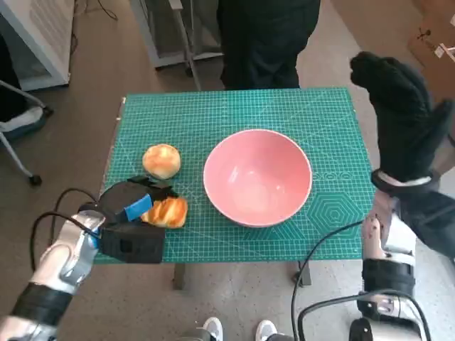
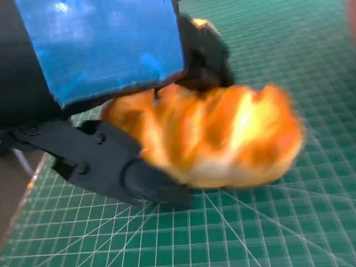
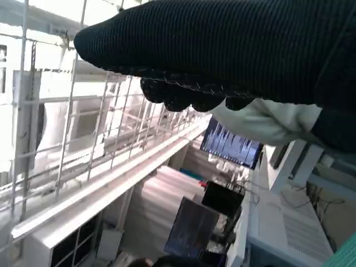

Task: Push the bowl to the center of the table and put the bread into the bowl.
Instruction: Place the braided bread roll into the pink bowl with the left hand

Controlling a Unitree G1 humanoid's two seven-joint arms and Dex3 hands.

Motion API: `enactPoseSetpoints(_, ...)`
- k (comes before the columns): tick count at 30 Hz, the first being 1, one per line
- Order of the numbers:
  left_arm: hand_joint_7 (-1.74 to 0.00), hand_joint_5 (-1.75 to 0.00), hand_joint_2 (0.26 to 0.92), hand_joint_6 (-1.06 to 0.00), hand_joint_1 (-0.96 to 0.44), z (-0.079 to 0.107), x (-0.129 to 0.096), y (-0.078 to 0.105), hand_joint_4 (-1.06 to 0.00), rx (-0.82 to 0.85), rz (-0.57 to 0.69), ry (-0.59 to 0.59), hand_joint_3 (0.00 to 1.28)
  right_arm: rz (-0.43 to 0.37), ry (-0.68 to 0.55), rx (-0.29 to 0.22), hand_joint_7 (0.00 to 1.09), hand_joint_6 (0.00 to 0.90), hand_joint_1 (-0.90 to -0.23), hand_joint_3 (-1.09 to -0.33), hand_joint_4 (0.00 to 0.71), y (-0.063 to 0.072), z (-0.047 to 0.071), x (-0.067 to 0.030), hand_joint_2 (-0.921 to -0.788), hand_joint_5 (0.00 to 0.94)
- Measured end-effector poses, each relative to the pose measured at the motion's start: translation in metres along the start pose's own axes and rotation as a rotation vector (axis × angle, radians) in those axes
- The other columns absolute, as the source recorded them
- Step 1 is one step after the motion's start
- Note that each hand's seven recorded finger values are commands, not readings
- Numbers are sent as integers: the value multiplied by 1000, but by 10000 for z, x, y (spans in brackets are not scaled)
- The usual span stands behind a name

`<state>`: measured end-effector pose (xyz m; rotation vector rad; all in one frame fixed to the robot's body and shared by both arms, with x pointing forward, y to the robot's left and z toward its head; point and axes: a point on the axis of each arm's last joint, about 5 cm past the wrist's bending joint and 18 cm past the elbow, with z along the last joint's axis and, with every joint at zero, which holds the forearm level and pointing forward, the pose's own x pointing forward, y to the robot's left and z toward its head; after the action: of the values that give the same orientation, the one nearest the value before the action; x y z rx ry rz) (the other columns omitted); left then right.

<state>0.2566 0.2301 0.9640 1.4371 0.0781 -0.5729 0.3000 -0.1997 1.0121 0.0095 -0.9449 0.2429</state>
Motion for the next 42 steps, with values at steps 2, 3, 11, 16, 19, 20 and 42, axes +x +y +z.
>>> enactPoseSetpoints(2, -1101, -1139, 917, -646, 2, 50, -61, 71, -749, -18, 31, -37, 42, -2, -5, 0, 15, 468, -466, -424, 391, -3, 7, 4, -921, 4)
enactPoseSetpoints(3, -1076, -1102, 910, -669, 2, 84, -97, 119, -784, -25, 55, -62, 30, -3, -8, 1, 15, 467, -463, -425, 390, -5, 10, 7, -921, 4)
enactPoseSetpoints(11, -1030, -963, 885, -744, 3, 370, -386, 564, -878, -18, 287, -268, 3, -9, -11, 13, 12, 466, -455, -427, 397, -4, 9, 12, -921, 6)
enactPoseSetpoints(16, -1082, -937, 888, -749, 2, 669, -519, 947, -850, 61, 479, -414, 5, -8, 0, 19, 11, 466, -459, -427, 392, 3, -9, 14, -921, 2)
enactPoseSetpoints(19, -1116, -948, 897, -739, 2, 819, -539, 1110, -819, 84, 560, -482, 6, -6, 3, 23, 11, 467, -461, -426, 394, 11, -18, 23, -921, 3)
enactPoseSetpoints(20, -1129, -956, 901, -732, 2, 868, -520, 1149, -806, 87, 575, -504, 6, -7, 5, 22, 11, 468, -462, -426, 395, 7, -20, 21, -921, 3)
enactPoseSetpoints(42, -1261, -1219, 920, -568, 0, 1256, 542, 1008, -595, 109, 360, -538, 133, -6, 9, 10, 10, 473, -463, -410, 403, -20, 6, -33, -921, 3)
